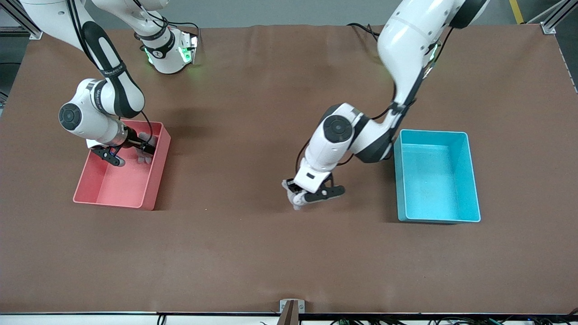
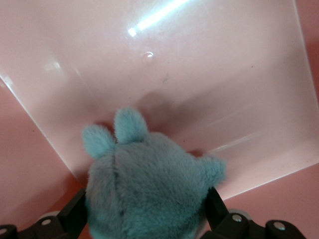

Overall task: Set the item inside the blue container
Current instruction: 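Grasp the plush with the left gripper while the right gripper grasps another, then carry the plush into the blue tray while the right gripper lifts another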

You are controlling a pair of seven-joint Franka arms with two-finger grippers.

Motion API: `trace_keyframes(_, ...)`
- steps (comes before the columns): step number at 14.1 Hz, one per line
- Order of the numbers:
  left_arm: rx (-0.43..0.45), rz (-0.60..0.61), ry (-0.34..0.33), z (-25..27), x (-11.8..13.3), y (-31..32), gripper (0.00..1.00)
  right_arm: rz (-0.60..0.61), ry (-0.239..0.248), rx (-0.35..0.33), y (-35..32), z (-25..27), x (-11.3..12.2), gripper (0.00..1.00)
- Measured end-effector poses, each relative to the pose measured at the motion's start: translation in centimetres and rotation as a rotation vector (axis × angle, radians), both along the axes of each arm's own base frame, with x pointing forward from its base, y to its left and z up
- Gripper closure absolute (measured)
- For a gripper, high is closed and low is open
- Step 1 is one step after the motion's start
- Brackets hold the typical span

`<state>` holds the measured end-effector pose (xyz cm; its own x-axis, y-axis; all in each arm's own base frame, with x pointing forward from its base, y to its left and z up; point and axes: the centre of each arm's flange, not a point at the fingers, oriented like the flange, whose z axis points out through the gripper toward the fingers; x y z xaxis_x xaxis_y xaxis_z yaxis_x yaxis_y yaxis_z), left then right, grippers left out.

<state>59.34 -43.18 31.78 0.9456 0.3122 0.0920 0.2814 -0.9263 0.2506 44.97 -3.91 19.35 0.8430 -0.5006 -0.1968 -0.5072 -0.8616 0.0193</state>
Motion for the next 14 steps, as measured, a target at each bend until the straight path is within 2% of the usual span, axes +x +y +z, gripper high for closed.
trace_keyframes(3,0.05,0.008,-0.006,5.2,-0.3,8.5,0.73,0.0,0.007,0.0,0.0,-0.3,-0.2,0.0)
trace_keyframes(6,0.121,-0.026,0.023,6.8,-2.2,17.3,0.73,0.006,0.009,0.001,0.0,-0.3,-0.2,0.04)
trace_keyframes(9,0.19,-0.079,0.123,7.1,-3.0,26.2,0.73,0.008,0.01,0.002,0.1,-0.4,-0.2,0.3)
trace_keyframes(10,0.202,-0.101,0.15,7.0,-2.8,29.4,0.73,0.009,0.011,0.003,0.1,-0.4,-0.2,0.3)
trace_keyframes(11,0.207,-0.121,0.164,6.8,-2.5,32.5,0.73,0.009,0.012,0.003,0.1,-0.4,-0.2,0.34)
trace_keyframes(14,0.207,-0.17,0.198,5.1,-2.2,39.6,0.73,0.011,0.01,0.004,0.2,-0.2,-0.1,0.6)
